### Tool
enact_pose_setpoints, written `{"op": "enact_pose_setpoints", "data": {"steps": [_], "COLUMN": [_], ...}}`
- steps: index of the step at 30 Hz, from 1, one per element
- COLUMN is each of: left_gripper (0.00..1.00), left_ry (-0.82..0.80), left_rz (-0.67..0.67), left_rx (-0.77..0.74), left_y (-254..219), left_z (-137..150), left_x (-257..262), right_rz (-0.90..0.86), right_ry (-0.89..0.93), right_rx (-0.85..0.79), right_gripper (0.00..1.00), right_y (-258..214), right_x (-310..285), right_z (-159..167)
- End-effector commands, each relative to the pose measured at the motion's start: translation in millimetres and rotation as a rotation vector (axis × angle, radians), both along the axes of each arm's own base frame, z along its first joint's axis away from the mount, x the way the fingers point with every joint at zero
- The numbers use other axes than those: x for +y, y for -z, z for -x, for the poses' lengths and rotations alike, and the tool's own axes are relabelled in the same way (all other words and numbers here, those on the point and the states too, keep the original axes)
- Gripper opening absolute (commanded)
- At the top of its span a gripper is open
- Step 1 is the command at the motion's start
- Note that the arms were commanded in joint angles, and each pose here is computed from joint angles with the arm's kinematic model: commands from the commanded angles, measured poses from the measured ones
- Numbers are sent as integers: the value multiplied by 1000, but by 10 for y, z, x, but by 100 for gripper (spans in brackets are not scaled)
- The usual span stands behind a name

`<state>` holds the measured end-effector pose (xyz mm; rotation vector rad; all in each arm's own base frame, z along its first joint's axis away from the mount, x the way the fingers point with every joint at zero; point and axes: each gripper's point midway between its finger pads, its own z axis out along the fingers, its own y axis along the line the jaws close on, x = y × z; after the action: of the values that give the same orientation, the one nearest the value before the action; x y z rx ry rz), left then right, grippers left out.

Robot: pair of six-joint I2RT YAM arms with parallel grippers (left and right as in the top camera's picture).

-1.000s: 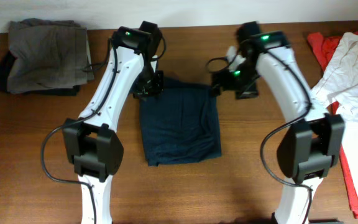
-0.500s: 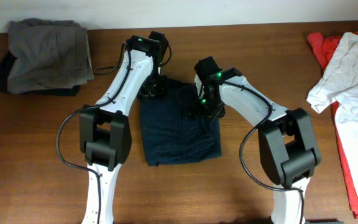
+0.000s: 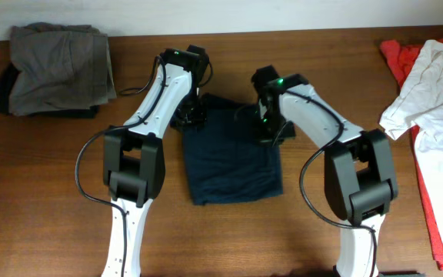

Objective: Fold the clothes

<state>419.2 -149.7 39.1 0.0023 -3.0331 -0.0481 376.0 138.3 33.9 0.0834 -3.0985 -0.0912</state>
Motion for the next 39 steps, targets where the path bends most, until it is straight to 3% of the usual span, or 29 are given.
{"op": "enact_pose_setpoints", "data": {"steps": [1, 2, 4, 5, 6, 7, 8, 9, 12, 14, 19, 24, 27, 31, 34, 36, 39], "left_gripper": [42, 42, 42, 42, 43, 63, 95, 99, 99, 99, 99, 99, 99, 99, 99, 99, 99], "left_ry": [-46, -53, -61, -63, -66, -69, -74, -64, -48, -31, -2, 53, 86, 75, 60, 61, 62], "left_rz": [-22, -22, -29, -31, -13, 22, 102, 162, 303, 313, 296, 215, 126, 53, 11, 29, 43], "left_rx": [16, 16, 41, 50, 54, 65, 89, 94, 127, 134, 203, 195, 243, 26, 75, 44, 8], "left_y": [23, 23, -47, -136, -286, -362, -384, -373, -344, -316, -69, -18, -97, -797, -546, -434, -338], "left_z": [-21, -32, 23, 51, 77, 105, 139, 132, 164, 195, 378, 442, 632, 521, 646, 617, 812], "left_x": [199, 230, 278, 295, 269, 206, 69, -34, -267, -335, -319, -349, -284, -100, -39, -61, 13], "right_rz": [86, 119, 204, 234, 281, 290, 281, 262, 153, 75, 71, 71, 72, 72, 72, 71, 71], "right_ry": [58, 58, 71, 76, 87, 140, 206, 242, 406, 543, 698, 715, 715, 715, 715, 715, 715], "right_rx": [2, 13, 32, 47, 59, 66, 63, 55, 29, 18, 24, 17, 24, 19, 9, 2, 2], "right_gripper": [4, 9, 36, 81, 99, 99, 99, 99, 99, 99, 99, 99, 99, 99, 99, 99, 99], "right_y": [-44, -10, -22, -39, -69, -95, -130, -158, -315, -355, -354, -352, -353, -352, -352, -351, -351], "right_x": [-377, -472, -644, -728, -873, -966, -1079, -1169, -1577, -1983, -2583, -2655, -2651, -2655, -2661, -2667, -2667], "right_z": [-65, -31, 34, 69, 93, 95, 57, 4, -172, -208, -70, -66, -50, -60, -83, -99, -100]}}
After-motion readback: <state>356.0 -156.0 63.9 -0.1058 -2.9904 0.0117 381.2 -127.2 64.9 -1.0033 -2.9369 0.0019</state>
